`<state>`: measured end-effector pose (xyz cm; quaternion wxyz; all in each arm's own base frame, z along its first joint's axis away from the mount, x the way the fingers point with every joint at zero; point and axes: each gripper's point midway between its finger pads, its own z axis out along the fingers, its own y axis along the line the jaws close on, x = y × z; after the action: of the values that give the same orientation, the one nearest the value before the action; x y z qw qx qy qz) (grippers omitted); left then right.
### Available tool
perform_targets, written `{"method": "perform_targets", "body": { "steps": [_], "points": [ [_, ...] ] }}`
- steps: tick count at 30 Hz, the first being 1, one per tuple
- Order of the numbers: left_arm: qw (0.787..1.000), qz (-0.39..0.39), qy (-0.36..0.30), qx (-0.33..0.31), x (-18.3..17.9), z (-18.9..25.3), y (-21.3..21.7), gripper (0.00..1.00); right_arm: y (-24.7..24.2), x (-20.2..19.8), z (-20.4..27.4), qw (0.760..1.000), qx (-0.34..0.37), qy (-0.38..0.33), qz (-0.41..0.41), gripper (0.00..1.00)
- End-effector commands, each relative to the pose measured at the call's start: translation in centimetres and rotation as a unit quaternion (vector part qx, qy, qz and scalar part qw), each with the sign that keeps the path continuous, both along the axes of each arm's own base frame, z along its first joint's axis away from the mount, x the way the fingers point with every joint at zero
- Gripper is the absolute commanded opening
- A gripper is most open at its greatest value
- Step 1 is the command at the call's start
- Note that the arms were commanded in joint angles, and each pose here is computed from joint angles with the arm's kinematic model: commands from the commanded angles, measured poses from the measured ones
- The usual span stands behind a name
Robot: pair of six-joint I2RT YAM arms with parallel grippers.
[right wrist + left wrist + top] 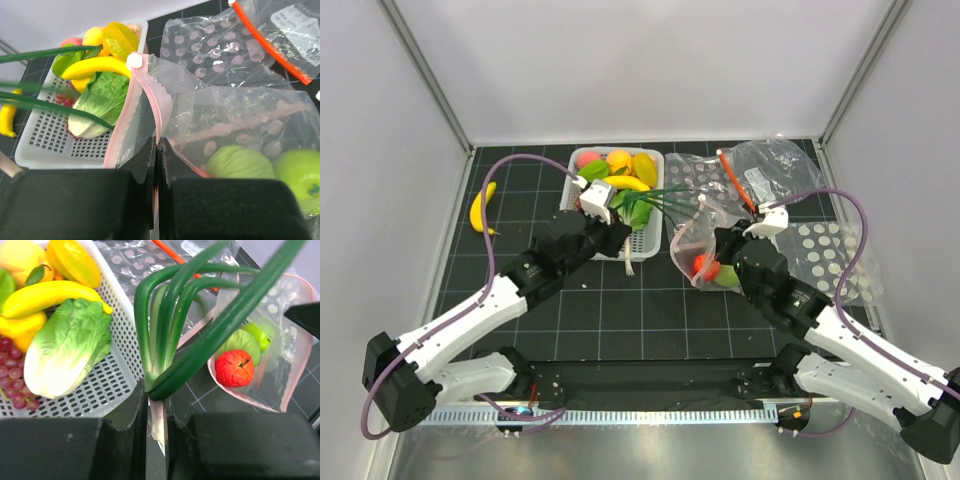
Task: Place the food in the zip-top bag and seal the zipper
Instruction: Place the fake vegetable in the zipper food storage bag.
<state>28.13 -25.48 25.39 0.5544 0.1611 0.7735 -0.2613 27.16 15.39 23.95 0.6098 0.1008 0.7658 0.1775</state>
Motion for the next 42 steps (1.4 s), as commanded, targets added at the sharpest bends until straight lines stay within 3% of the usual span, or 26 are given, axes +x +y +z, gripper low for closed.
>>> {"method": "perform_targets", "body": {
  "steps": [1, 3, 5, 6, 7, 14, 21, 24, 32, 42],
  "points": [
    [0.999, -0.025, -0.037, -0.012, -0.2, 3.3, -1.1, 0.05, -1.5, 0.4, 2.9, 0.998, 0.01, -0.031, -0.045, 0.01],
    [0.999, -0.019, -0.026, -0.015, -0.4, 3.4, -0.9, 0.04, -1.9, 0.5, 2.8, 0.998, 0.008, -0.03, -0.055, 0.01],
    [0.996, -0.081, -0.025, -0.018, -2.0, 3.2, -2.2, 0.05, -2.3, 0.6, 2.9, 0.997, 0.007, -0.035, -0.067, 0.01],
    [0.99, -0.126, -0.057, 0.02, -2.8, 2.9, -2.8, 0.0, -2.8, 0.6, 2.7, 0.996, 0.002, -0.036, -0.08, 0.01],
    [0.986, -0.157, -0.045, 0.045, -3.9, 1.8, -3.1, 0.0, -3.1, 0.7, 2.7, 0.996, 0.0, -0.037, -0.086, 0.01],
    [0.966, -0.182, 0.009, 0.184, -6.2, -1.0, -2.3, 0.0, -4.2, 0.8, 2.9, 0.992, -0.021, -0.05, -0.111, 0.01],
    [0.934, -0.203, 0.038, 0.291, -7.3, -4.2, -2.1, 0.0, 0.2, 1.2, 2.5, 0.995, -0.092, -0.037, 0.016, 0.01],
    [0.924, -0.207, 0.052, 0.319, -7.2, -5.3, -2.3, 0.0, 2.7, 0.5, 2.6, 0.991, -0.086, -0.047, 0.091, 0.01],
    [0.92, -0.192, 0.056, 0.337, -6.4, -6.5, -2.5, 0.0, 7.9, -1.9, 3.5, 0.965, -0.077, -0.086, 0.237, 0.01],
    [0.93, -0.22, 0.048, 0.291, -6.7, -6.3, -4.4, 0.0, 12.0, -4.0, 3.1, 0.942, -0.066, -0.103, 0.313, 0.01]
  ]
}}
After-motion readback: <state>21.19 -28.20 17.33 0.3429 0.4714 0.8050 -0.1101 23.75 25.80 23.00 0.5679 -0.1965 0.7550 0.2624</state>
